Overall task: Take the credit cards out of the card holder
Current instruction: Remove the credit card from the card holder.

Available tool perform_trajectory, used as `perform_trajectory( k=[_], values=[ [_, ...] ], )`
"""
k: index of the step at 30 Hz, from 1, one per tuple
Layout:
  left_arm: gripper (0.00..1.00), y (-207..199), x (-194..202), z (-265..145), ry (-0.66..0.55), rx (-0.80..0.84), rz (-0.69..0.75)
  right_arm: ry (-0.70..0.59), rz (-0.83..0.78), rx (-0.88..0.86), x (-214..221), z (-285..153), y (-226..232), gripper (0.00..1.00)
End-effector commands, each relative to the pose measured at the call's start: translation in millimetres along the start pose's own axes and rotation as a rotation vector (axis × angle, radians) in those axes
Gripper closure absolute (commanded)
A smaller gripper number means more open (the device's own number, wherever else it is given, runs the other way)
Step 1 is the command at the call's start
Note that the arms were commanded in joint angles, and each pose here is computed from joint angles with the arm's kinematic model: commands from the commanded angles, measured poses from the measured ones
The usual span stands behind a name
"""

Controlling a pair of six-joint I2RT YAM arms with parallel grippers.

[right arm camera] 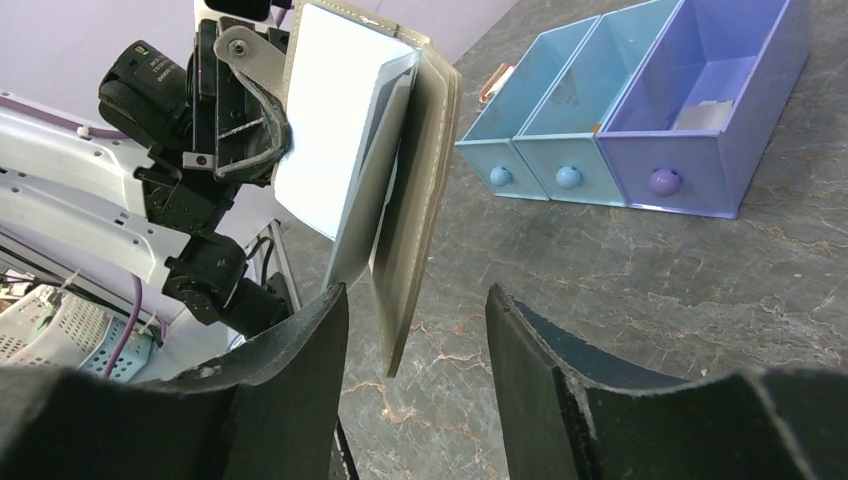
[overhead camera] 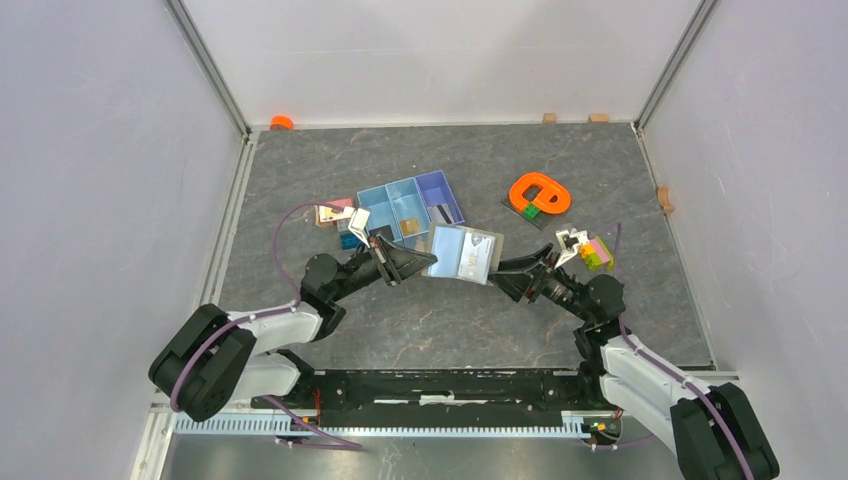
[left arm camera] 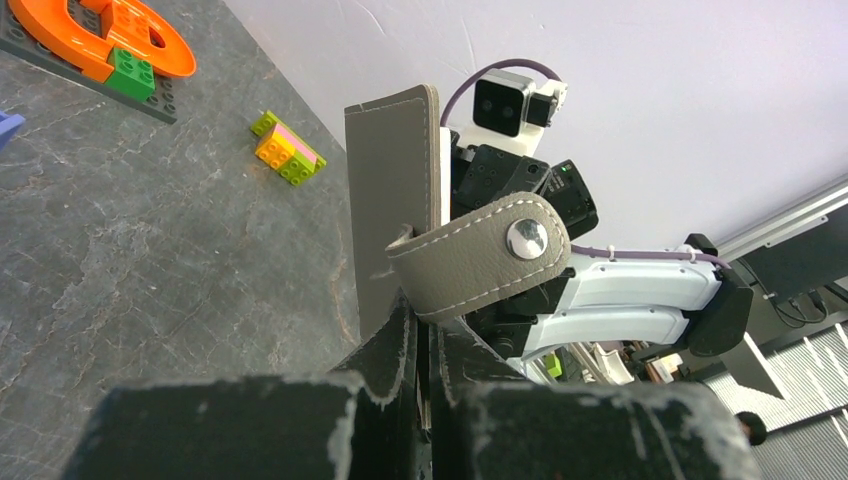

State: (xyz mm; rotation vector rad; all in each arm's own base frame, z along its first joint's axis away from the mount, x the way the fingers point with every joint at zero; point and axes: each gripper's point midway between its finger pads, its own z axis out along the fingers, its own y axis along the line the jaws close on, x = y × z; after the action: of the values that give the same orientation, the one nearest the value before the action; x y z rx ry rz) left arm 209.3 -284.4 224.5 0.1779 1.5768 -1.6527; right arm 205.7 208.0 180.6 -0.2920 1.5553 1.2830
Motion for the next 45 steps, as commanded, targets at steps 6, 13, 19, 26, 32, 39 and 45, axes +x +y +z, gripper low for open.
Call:
perform_trajectory(
  k=[6,13,19,26,32,39,45],
  values=[
    [0.98,-17,-12,6,-0.025,0.067,0.017,-0.052,-0.066,-0.088,-20,3,22,0.32],
    [0.98,-19,-10,9,-0.006,0.092,0.009,-0.031,-0.055,-0.093,-15,6,22,0.28],
    [0.98,-20,-8,10,0.003,0.098,0.007,-0.019,-0.053,-0.092,-13,8,22,0.24],
    [0.98,-22,-6,12,0.016,0.109,0.008,-0.002,-0.050,-0.079,-9,11,19,0.16],
    [0.98,-23,-2,15,0.035,0.118,0.010,0.002,-0.053,-0.065,-7,12,17,0.14],
    [0.98,-26,10,22,0.083,0.125,0.033,0.008,-0.052,-0.062,-6,13,16,0.15],
    [0.98,-34,23,31,0.141,0.155,0.046,0.013,-0.049,-0.060,-4,14,15,0.19]
  ],
)
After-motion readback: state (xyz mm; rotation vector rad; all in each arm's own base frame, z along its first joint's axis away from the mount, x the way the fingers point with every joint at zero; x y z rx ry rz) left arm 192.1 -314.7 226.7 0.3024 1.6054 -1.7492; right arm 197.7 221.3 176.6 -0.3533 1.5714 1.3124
